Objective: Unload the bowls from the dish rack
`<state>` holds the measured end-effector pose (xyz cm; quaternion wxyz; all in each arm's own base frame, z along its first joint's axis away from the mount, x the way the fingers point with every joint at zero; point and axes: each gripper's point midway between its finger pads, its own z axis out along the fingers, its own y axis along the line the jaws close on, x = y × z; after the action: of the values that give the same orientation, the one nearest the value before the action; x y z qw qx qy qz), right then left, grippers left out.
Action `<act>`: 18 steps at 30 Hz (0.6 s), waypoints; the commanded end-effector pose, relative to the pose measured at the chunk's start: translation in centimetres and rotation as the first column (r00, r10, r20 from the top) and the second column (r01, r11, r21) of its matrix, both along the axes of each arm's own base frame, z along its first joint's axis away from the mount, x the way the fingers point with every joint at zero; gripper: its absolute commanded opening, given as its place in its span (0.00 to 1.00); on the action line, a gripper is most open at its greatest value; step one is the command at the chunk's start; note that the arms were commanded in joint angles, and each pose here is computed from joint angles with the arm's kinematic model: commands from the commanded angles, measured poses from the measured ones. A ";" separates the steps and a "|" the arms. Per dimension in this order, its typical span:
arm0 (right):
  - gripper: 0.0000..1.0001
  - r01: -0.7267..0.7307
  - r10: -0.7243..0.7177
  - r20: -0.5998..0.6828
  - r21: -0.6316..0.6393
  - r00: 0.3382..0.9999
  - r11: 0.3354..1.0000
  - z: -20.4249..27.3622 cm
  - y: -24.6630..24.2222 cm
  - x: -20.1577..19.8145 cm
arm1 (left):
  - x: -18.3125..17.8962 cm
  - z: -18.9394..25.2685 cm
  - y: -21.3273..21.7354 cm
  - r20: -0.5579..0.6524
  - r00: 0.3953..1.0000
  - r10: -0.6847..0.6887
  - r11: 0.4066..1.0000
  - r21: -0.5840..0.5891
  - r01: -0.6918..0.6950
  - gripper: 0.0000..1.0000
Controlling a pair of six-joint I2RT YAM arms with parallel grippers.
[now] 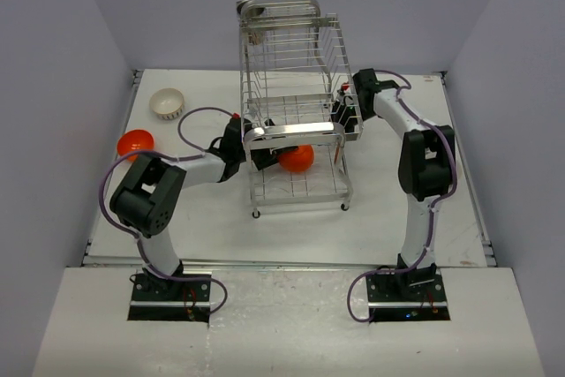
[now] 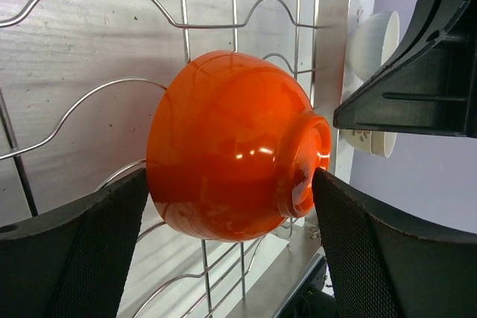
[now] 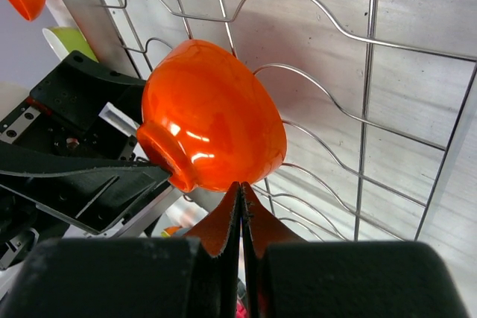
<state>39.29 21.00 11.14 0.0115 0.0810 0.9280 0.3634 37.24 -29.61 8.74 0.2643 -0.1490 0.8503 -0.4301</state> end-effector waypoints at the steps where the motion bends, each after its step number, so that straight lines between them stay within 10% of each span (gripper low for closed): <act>1: 0.00 -0.007 0.007 0.013 0.001 1.000 1.000 0.6 -0.1 0.6 | 0.9 0.6 -0.7 0.038 0.999 -0.004 1.000 -0.029 0.005 0.90; 18: 0.00 -0.013 0.013 0.005 -0.013 1.000 1.000 0.3 -0.3 0.7 | 1.4 6.6 -1.4 0.159 0.987 -0.004 0.990 -0.135 0.025 0.89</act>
<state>39.68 21.00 10.83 0.0033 0.0810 0.9300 0.3586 37.58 -30.39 9.71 0.2658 -0.1484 0.8355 -0.4576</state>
